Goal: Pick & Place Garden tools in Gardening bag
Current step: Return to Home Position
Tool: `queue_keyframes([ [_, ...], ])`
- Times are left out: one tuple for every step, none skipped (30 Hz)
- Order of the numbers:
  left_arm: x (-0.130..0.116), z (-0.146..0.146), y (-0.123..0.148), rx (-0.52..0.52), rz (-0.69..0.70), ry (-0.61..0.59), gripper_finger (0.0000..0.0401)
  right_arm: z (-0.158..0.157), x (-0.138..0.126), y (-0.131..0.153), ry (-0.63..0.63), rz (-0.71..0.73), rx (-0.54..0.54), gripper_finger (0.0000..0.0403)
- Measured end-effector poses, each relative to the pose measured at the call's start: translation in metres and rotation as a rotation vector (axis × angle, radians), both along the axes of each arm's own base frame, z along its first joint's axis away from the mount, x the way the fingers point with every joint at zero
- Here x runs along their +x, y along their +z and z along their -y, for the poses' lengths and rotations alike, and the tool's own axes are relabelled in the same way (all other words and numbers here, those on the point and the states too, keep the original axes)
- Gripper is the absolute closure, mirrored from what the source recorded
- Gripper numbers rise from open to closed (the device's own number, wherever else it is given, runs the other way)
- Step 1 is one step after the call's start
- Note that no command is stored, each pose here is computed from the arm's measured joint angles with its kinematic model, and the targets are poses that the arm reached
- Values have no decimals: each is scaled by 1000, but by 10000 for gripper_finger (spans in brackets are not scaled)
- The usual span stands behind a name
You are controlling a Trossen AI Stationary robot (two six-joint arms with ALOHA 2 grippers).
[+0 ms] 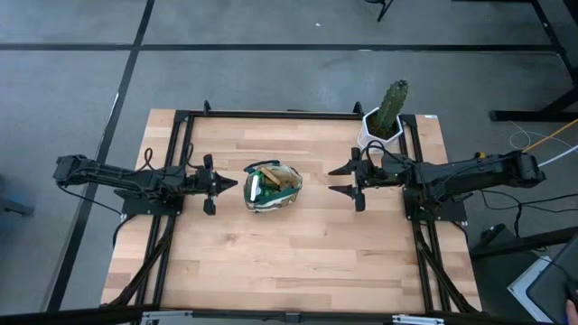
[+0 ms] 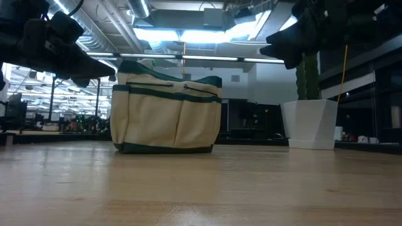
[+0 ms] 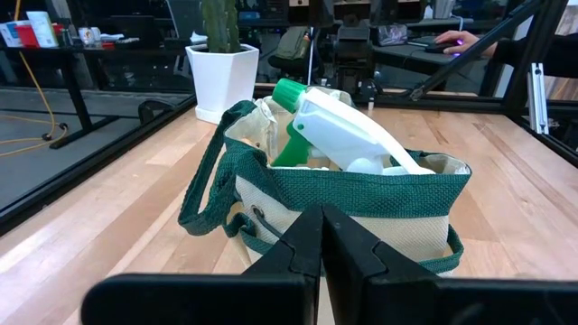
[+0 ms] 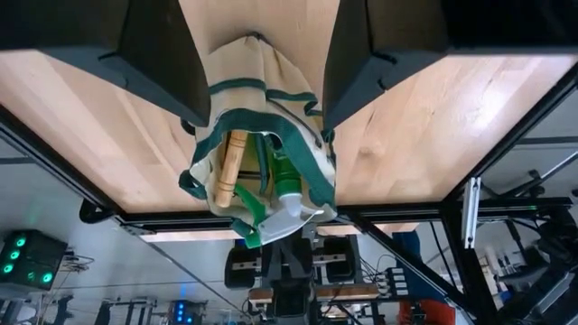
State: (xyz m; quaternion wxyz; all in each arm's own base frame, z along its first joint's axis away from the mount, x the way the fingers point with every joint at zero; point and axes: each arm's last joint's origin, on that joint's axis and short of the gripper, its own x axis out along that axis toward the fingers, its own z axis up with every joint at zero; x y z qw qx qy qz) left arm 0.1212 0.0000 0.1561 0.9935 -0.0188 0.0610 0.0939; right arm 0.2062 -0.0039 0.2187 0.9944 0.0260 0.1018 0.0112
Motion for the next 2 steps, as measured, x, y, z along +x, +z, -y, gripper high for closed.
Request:
queue_keyframes([
  [0, 0, 0, 0, 0, 0, 397, 0, 0, 0, 0, 0, 0, 188],
  [0, 0, 0, 0, 0, 0, 397, 0, 0, 0, 0, 0, 0, 188],
])
